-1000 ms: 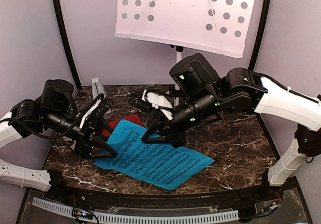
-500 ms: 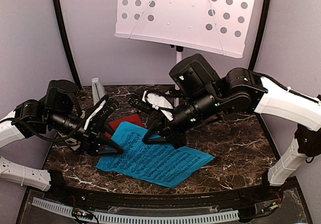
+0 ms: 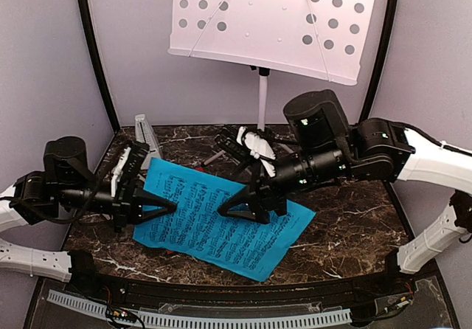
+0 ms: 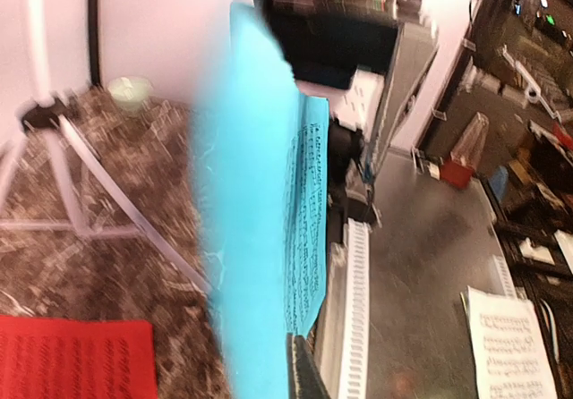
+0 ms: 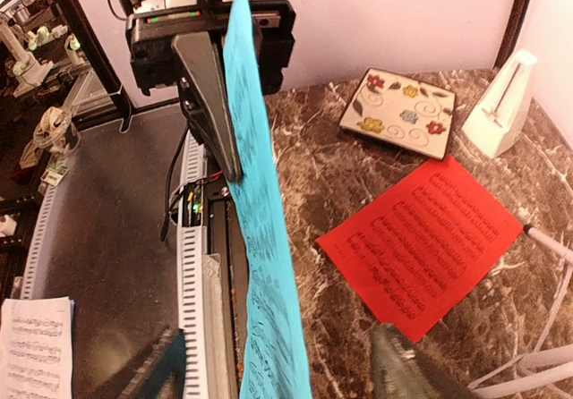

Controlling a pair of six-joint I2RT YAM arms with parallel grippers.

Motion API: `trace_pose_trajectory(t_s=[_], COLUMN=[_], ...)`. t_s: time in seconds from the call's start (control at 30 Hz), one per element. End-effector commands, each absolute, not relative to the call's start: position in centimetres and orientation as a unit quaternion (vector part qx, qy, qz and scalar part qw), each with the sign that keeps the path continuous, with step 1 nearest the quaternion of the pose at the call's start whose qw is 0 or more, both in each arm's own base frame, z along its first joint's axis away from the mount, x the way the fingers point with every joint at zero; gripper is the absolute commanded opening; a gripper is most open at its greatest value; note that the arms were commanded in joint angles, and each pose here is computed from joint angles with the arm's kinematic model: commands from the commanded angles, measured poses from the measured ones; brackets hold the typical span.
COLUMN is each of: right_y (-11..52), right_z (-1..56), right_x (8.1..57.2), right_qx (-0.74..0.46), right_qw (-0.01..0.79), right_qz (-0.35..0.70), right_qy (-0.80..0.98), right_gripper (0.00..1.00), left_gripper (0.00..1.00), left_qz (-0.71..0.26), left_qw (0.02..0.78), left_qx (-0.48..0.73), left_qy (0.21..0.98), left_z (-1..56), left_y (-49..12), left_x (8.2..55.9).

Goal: Set up the instrument practice props

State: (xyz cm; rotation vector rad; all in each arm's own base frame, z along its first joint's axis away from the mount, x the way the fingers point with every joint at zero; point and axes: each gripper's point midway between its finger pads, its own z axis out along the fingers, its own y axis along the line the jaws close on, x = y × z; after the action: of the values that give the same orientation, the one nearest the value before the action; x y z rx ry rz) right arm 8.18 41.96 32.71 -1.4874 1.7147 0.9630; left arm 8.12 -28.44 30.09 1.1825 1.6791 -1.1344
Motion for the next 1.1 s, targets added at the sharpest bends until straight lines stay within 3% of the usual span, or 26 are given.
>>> trace_pose_trajectory(t_s=[0.0, 0.27, 0.53, 0.6, 0.63, 0.7, 0.8, 0.83, 0.87, 0.93, 0.97, 1.0, 1.07], right_y=[40.6, 35.9, 36.8, 37.0, 37.1, 37.3, 37.2, 37.1, 36.9, 36.5, 36.3, 36.0, 35.4], right_z=[37.3, 37.1, 33.9, 33.9, 34.3, 35.1, 36.0, 35.9, 35.4, 35.0, 34.9, 34.6, 34.0], right_x=[11.5, 14.4, 14.3, 14.1, 13.9, 13.7, 13.6, 13.7, 14.1, 14.3, 14.4, 14.4, 14.5], right_qx=[-0.482, -0.363, -0.357, -0.362, -0.366, -0.371, -0.373, -0.374, -0.372, -0.378, -0.383, -0.39, -0.409], right_qw=[0.44, 0.515, 0.51, 0.512, 0.514, 0.517, 0.515, 0.51, 0.504, 0.494, 0.489, 0.481, 0.462], right_qz=[0.405, 0.469, 0.495, 0.503, 0.507, 0.512, 0.511, 0.506, 0.491, 0.468, 0.456, 0.442, 0.408], right_qy=[0.64, 0.619, 0.606, 0.595, 0.588, 0.577, 0.579, 0.586, 0.605, 0.628, 0.638, 0.649, 0.672], right_gripper=[0.81, 0.98, 1.0, 0.96, 0.89, 0.59, 0.24, 0.2, 0.0, 0.0, 0.0, 0.0, 0.0], left_gripper=[0.0, 0.0, 0.0, 0.0, 0.0, 0.0, 0.0, 0.0, 0.0, 0.15, 0.3, 0.53, 0.79], left_qz=[-0.454, -0.473, -0.478, -0.483, -0.486, -0.489, -0.473, -0.463, -0.448, -0.418, -0.403, -0.388, -0.355], left_qw=[0.49, 0.534, 0.561, 0.558, 0.558, 0.562, 0.569, 0.57, 0.566, 0.548, 0.534, 0.521, 0.502], left_qx=[0.399, 0.378, 0.381, 0.383, 0.382, 0.373, 0.346, 0.335, 0.328, 0.324, 0.327, 0.331, 0.334], left_qy=[0.628, 0.59, 0.558, 0.556, 0.553, 0.554, 0.577, 0.59, 0.609, 0.648, 0.667, 0.685, 0.715], left_z=[34.7, 37.0, 39.8, 40.0, 40.2, 40.2, 39.1, 38.5, 37.5, 35.3, 34.2, 33.0, 31.0], left_y=[-26.0, -22.6, -21.3, -21.5, -21.6, -21.6, -21.7, -21.8, -22.0, -22.7, -23.2, -23.6, -23.9], left_x=[9.4, 7.9, 7.1, 6.9, 6.9, 7.1, 8.6, 9.3, 10.1, 11.4, 12.0, 12.4, 13.2])
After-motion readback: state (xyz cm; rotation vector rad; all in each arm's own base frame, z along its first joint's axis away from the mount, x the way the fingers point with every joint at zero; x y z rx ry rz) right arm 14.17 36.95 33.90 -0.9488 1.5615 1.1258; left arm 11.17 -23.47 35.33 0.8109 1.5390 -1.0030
